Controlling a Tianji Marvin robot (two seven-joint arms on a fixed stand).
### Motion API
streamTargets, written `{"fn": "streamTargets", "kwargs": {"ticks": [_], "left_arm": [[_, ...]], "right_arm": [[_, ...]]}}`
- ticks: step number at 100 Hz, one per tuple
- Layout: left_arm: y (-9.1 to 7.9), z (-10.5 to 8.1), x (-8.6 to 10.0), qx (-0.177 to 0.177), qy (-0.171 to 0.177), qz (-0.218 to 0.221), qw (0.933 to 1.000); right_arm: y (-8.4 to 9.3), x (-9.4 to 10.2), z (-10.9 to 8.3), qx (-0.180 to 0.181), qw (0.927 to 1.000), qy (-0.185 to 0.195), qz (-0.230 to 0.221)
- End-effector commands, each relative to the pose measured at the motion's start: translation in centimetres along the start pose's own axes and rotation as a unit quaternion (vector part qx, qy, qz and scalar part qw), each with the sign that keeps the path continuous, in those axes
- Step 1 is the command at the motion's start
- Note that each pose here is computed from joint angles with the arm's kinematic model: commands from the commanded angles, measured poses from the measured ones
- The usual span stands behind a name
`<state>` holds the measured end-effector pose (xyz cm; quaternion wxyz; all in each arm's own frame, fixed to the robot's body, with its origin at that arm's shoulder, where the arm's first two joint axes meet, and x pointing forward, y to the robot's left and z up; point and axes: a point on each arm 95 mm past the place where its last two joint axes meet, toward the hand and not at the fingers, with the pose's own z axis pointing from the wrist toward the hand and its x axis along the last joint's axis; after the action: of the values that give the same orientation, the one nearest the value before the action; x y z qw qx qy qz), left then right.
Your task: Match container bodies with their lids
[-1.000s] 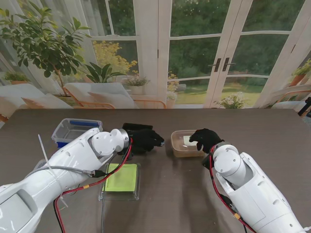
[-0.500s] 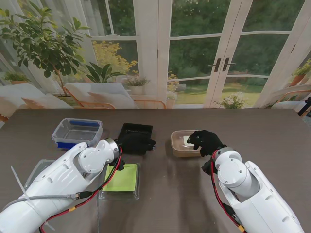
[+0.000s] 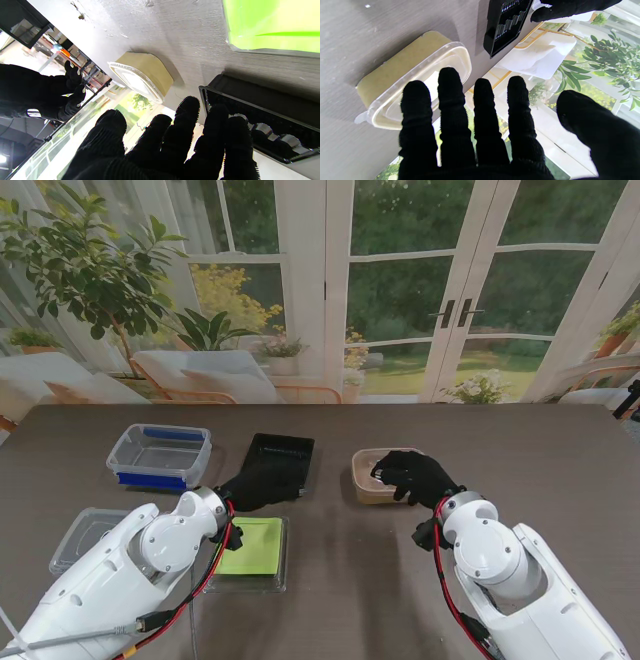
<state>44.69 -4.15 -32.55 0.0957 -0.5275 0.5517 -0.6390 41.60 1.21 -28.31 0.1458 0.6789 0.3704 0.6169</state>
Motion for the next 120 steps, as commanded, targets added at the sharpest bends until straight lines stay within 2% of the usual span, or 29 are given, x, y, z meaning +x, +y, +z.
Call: {"fn": "streamTargets", "kwargs": {"ticks": [1,46,57,74,95,120], "left_arm": [[0.7,-0.6,-0.2,-0.002,-0.005,-0.003,1.0000],[1.3,-3.0,-0.3,0.035,-0.007,0.007,0.9993],[1.4,-3.7,-0.5,0.048,-0.009,0.014,0.9987],[1.5,-4.4,-1.0,0.069,-0.015,0.027,0.9971],[0.9,-4.5,-2.0,0.095,-0.015,0.062,0.9934],[-0.6,-3.6,-3.5,0.070,-0.003,0.153,0.9857]], "right_arm": [[-0.6,0.4,-0.4,0.010,0.9999,0.011,0.001],[-2.4,0.4,-2.2,0.021,0.9982,0.055,0.013],[-2.8,0.2,-2.3,0.034,0.9975,0.061,0.010],[-3.2,0.2,-2.2,0.035,0.9972,0.065,0.013],[-3.3,0.2,-2.0,0.031,0.9971,0.067,0.016],[-3.3,0.1,-1.9,0.032,0.9970,0.067,0.022]]}}
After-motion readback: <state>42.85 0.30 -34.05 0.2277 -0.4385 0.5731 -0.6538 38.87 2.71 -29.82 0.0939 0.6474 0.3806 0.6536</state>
